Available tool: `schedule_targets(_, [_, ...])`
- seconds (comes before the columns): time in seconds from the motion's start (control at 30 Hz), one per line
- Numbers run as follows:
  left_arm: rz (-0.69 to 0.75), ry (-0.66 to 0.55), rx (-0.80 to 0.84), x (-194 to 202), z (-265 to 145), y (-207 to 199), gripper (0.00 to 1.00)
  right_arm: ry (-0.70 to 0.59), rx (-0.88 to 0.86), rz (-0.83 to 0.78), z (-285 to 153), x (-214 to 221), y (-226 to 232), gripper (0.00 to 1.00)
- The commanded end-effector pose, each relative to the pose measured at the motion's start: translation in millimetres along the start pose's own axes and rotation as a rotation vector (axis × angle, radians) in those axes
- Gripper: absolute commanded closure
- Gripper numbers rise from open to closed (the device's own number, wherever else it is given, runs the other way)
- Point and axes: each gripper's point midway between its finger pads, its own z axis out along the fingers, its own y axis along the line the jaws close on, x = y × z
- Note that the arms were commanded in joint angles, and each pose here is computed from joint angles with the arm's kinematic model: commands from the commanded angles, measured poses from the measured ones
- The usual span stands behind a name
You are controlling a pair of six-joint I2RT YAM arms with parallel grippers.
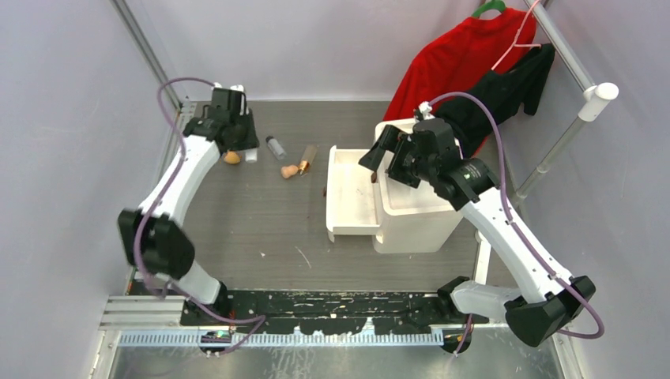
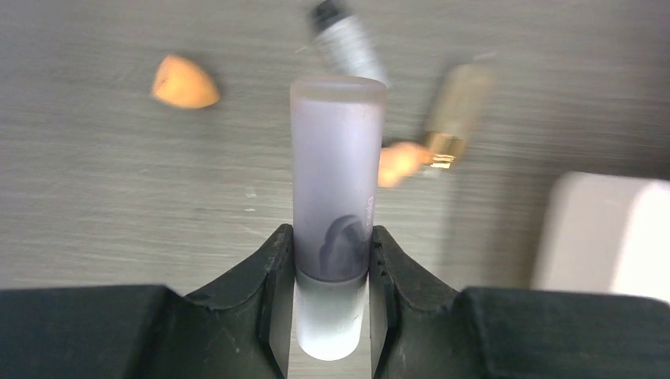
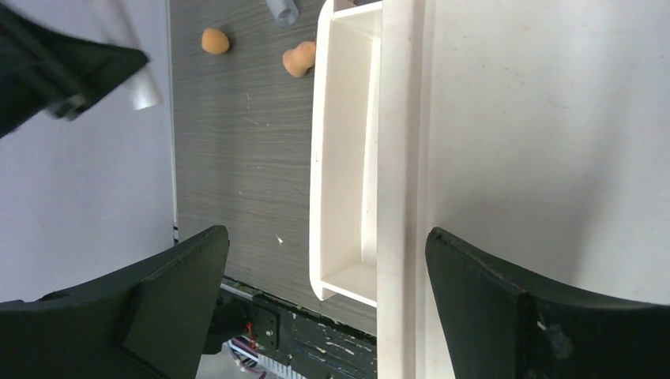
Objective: Organize the makeup
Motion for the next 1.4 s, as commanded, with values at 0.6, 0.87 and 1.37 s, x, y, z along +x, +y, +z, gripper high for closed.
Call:
schedule_targets(0.6, [-0.031, 0.013, 0.677, 68.0, -116.7, -272.0, 1.00, -0.131, -0.010, -0.019, -41.3, -22.1, 4.0, 0.00])
schedule_targets(0.87, [0.003, 0.030, 0.665, 67.6, -113.4, -276.0, 0.38, -0.119, -0.010, -0.021, -36.7, -22.0, 5.4, 0.00])
schedule_targets(1.37, [-0.061, -0.121, 0.090, 10.0, -49.0, -109.2, 0.10, -0.090, -0.018, -0.028, -22.3, -21.1, 9.7, 0.00])
